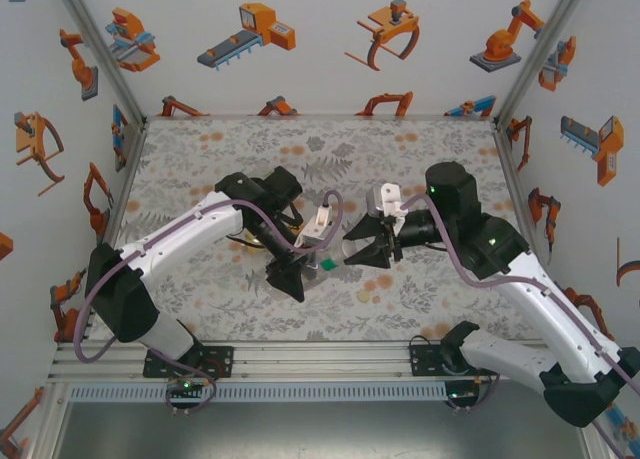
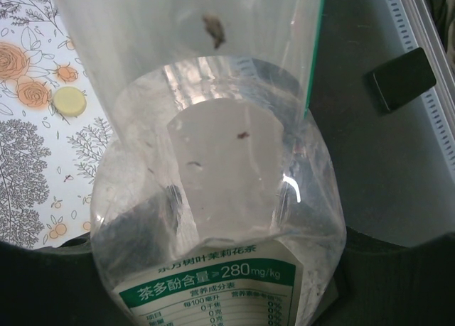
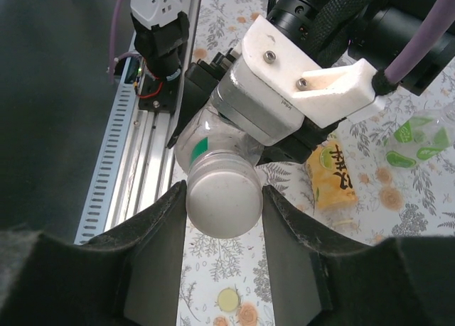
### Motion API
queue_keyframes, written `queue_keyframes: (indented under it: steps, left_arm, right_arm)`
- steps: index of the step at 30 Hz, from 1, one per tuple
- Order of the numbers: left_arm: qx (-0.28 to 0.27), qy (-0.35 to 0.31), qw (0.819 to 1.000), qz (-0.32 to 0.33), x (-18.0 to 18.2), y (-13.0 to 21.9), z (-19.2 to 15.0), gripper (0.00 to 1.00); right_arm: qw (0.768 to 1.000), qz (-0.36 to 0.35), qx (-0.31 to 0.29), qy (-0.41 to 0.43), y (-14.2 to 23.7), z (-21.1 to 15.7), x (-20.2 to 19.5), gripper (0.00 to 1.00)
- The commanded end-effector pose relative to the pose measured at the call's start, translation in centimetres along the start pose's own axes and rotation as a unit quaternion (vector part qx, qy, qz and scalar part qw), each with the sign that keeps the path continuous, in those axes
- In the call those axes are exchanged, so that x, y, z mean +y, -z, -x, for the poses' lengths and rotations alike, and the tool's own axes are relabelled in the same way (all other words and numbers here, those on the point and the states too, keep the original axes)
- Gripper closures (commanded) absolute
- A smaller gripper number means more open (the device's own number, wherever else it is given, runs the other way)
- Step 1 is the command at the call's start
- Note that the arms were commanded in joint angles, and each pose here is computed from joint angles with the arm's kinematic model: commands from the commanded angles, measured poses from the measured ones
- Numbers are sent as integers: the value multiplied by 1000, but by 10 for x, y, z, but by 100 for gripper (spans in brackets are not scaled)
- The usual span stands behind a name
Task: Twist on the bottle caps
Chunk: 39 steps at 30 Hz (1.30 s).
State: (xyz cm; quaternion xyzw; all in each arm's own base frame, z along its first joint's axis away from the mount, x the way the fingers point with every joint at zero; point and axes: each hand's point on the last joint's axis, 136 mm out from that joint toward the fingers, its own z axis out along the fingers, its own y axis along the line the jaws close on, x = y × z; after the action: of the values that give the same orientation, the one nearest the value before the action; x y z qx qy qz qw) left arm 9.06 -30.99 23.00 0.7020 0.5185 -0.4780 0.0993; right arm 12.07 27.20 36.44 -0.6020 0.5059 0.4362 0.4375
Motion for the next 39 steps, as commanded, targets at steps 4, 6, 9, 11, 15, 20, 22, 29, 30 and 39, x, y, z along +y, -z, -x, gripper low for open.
queue_keyframes:
  steps: [4,6,9,11,15,20,22,29,30,39]
  left_arm:
    - [-11,-34,999,30,3,7,11,100]
    - [-6,-41,997,66,13,9,10,100]
    - [-6,-54,991,125,26,15,10,100]
    - [-13,-68,983,170,36,22,13,100]
    - [-31,-88,967,238,48,36,18,100]
    - [-42,-104,947,301,56,52,22,100]
    - [-44,-109,939,325,59,58,22,100]
    - [-55,-120,908,398,67,77,24,100]
    - [-57,-123,904,405,67,79,25,100]
    - [-61,-123,888,439,71,90,26,100]
  right_arm:
    - [1000,-3,0,-26,-4,-2,-4,79]
    - [998,-27,8,-50,-4,-6,-12,84]
    - [993,-74,19,-91,-3,-12,-28,89]
    - [986,-104,21,-125,-2,-18,-39,96]
    - [966,-158,17,-203,-2,-26,-61,100]
    - [926,-236,12,-295,3,-44,-88,100]
    - [910,-261,11,-323,6,-52,-96,100]
    - [809,-344,-9,-477,23,-95,-128,100]
    - [795,-348,-11,-496,24,-101,-130,100]
    - [707,-359,-110,-599,28,-119,-147,100]
